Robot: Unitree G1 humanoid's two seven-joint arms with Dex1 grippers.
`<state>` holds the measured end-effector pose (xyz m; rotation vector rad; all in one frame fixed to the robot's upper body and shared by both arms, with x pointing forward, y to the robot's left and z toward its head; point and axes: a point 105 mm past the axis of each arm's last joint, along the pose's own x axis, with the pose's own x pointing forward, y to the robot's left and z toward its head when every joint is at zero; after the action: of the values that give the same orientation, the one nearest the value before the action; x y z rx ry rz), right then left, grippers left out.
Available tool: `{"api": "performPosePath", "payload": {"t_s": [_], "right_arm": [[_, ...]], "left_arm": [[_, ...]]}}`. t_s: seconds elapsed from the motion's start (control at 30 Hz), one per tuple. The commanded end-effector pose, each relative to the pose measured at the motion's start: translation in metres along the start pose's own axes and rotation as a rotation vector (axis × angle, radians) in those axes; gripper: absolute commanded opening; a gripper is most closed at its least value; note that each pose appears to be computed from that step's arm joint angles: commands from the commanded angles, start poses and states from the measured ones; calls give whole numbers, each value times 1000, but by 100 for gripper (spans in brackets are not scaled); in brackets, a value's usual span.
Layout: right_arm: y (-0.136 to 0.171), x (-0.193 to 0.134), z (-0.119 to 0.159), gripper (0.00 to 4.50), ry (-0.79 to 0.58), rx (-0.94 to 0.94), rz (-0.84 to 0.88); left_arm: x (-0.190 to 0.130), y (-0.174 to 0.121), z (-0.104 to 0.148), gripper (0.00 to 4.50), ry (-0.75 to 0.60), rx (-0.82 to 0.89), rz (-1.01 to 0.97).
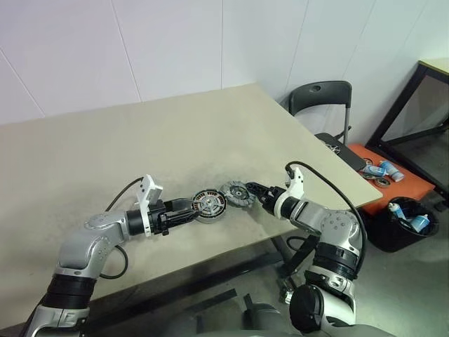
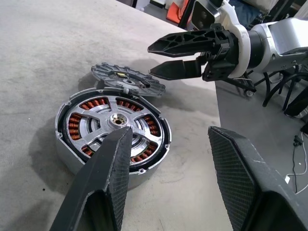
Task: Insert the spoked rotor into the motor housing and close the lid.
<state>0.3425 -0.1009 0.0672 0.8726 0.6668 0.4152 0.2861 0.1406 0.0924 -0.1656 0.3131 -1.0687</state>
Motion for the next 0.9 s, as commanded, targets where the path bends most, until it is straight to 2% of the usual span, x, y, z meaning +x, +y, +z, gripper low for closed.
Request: {"api": "performPosePath", "payload": {"t_s": [0.03, 0.23, 0.43, 0.7, 0.9], "right_arm": [[12, -8, 7, 327, 5, -21, 61], [-9, -26, 4, 327, 26, -13, 15], [-5, -23, 3, 327, 18, 1, 32], [6, -2, -11, 327, 43, -3, 45], [-2, 0, -9, 327, 35, -5, 16]], "left_arm": [[-5, 6, 2, 266, -15, 28, 5], [-14, 16, -10, 266, -12, 20, 17], [-19, 23, -14, 266, -8, 23, 16], [-7, 17, 5, 266, -19, 42, -4], [-2, 7, 11, 266, -21, 42, -3]]}}
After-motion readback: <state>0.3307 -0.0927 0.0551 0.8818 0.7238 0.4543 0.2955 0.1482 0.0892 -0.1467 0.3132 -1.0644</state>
